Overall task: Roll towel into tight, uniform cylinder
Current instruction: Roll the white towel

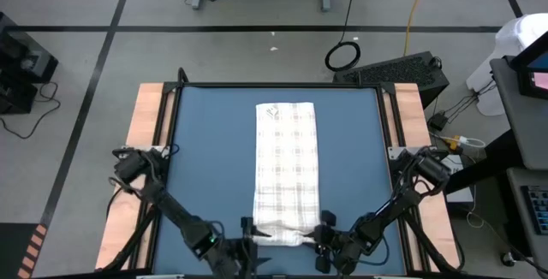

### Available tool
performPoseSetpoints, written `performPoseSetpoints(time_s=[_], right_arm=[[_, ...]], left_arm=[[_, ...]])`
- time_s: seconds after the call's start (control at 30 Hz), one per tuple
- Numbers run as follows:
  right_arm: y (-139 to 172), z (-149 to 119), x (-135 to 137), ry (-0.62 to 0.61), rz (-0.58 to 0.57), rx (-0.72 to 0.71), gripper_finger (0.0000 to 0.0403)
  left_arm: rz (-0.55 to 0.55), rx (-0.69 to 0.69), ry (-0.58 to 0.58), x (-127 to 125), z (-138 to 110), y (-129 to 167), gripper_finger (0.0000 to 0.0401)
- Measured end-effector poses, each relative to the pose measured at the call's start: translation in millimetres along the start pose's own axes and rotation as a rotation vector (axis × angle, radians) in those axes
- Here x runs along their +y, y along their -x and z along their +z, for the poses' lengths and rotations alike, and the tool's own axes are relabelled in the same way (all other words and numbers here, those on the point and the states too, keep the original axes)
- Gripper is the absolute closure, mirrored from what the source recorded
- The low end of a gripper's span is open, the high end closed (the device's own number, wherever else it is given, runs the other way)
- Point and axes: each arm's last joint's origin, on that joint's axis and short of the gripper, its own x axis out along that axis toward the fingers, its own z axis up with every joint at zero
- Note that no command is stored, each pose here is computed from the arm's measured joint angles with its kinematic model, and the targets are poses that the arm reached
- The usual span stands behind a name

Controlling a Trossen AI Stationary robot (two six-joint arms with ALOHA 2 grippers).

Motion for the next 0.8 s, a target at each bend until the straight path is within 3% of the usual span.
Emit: performPoseSetpoints(time_s=[0.37, 0.5, 0.8], right_arm=[[-3, 12, -3, -0.008, 0.045, 0.048, 0.0319], [-4, 16, -3, 0.009, 0.074, 0.081, 0.0319], [-5, 27, -7, 0.056, 0.121, 0.134, 0.0319]], left_arm=[[0.041, 0.012, -0.094, -16, -41, -25, 0.0092], [0.078, 0.037, 0.007, -7, -41, -31, 0.0122], [0.064, 0.096, 0.026, 6, -41, -41, 0.0196]])
